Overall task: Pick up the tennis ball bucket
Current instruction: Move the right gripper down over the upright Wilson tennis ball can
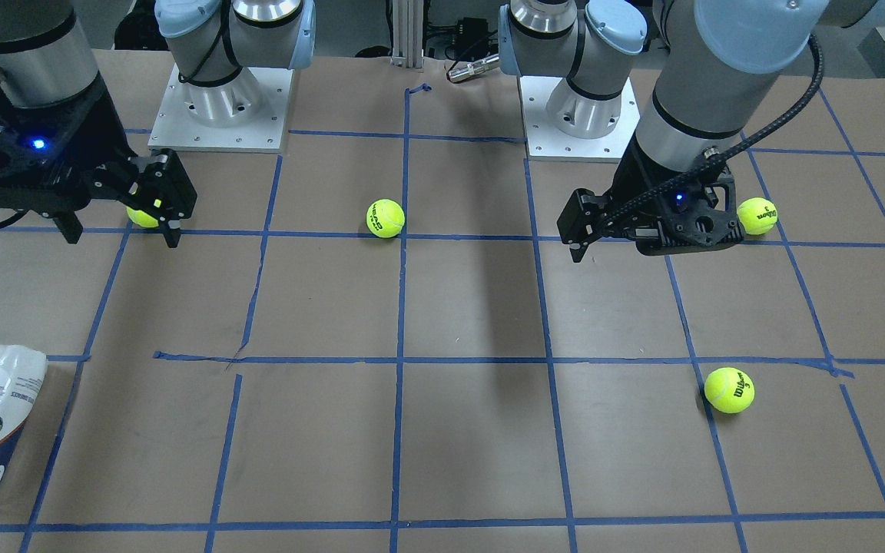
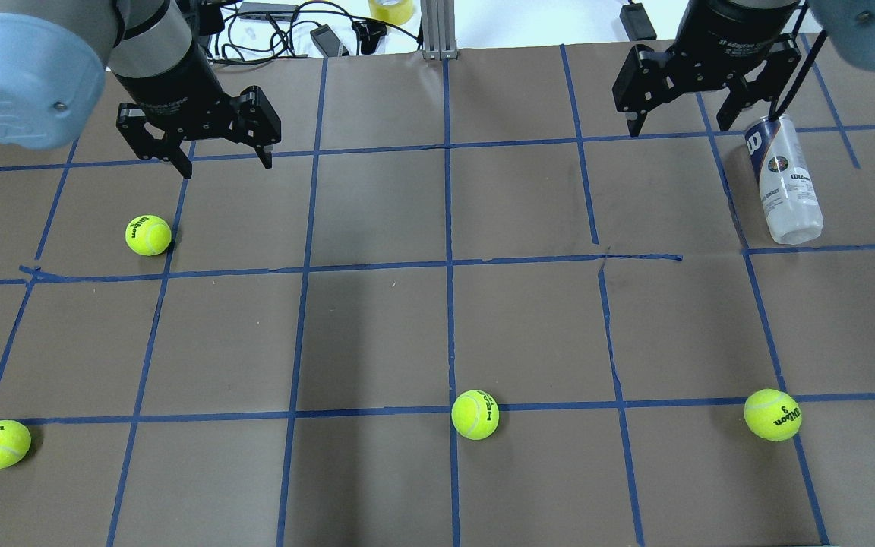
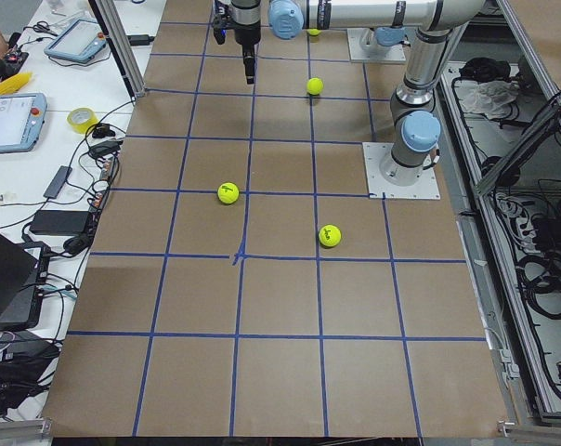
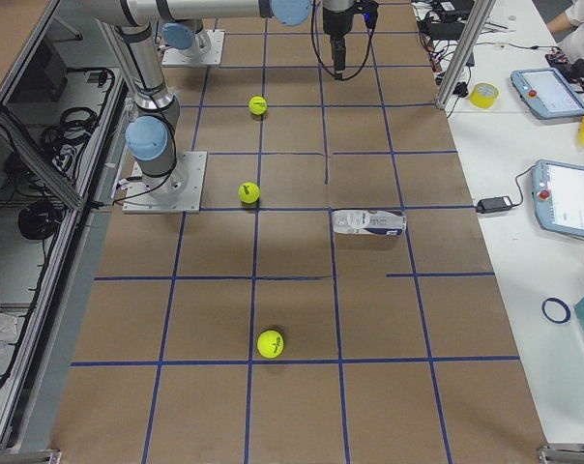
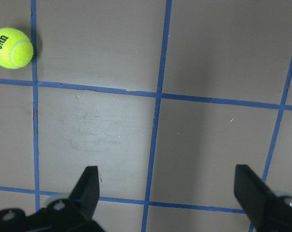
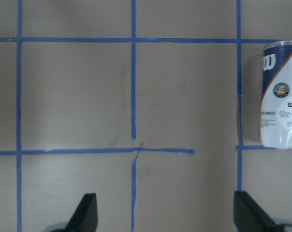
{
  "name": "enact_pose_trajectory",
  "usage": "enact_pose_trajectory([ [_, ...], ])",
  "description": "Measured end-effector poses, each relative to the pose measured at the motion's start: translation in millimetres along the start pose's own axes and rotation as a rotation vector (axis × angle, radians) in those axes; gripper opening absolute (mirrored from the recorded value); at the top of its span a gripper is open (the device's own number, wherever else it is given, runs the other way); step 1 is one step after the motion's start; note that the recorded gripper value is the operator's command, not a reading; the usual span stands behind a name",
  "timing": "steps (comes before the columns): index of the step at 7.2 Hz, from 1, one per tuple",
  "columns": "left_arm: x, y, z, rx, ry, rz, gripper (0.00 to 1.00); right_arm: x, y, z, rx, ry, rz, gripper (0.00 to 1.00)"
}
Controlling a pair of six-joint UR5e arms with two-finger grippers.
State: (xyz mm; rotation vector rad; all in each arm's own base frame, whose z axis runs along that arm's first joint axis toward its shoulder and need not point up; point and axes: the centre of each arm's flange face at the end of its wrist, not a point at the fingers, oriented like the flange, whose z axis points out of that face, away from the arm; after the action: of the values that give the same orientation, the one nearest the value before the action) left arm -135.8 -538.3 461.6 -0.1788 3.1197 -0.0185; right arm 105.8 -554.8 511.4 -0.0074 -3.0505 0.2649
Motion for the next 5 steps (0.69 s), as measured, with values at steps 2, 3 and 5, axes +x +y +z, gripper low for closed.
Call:
enact_pose_trajectory([
  [2,0,0,0,-0.002,0.000,0.000,1.00,80,-49,57,0.013,0.042,0.046,0.88],
  [3,0,0,0,-0.002,-0.001,0.000,1.00,122,-78,98,0.007,0.051,0.067,0.90],
  [5,0,0,0,-0.002,-0.002,0.000,1.00,193,-126,170,-0.003,0.061,0.075,0.85],
])
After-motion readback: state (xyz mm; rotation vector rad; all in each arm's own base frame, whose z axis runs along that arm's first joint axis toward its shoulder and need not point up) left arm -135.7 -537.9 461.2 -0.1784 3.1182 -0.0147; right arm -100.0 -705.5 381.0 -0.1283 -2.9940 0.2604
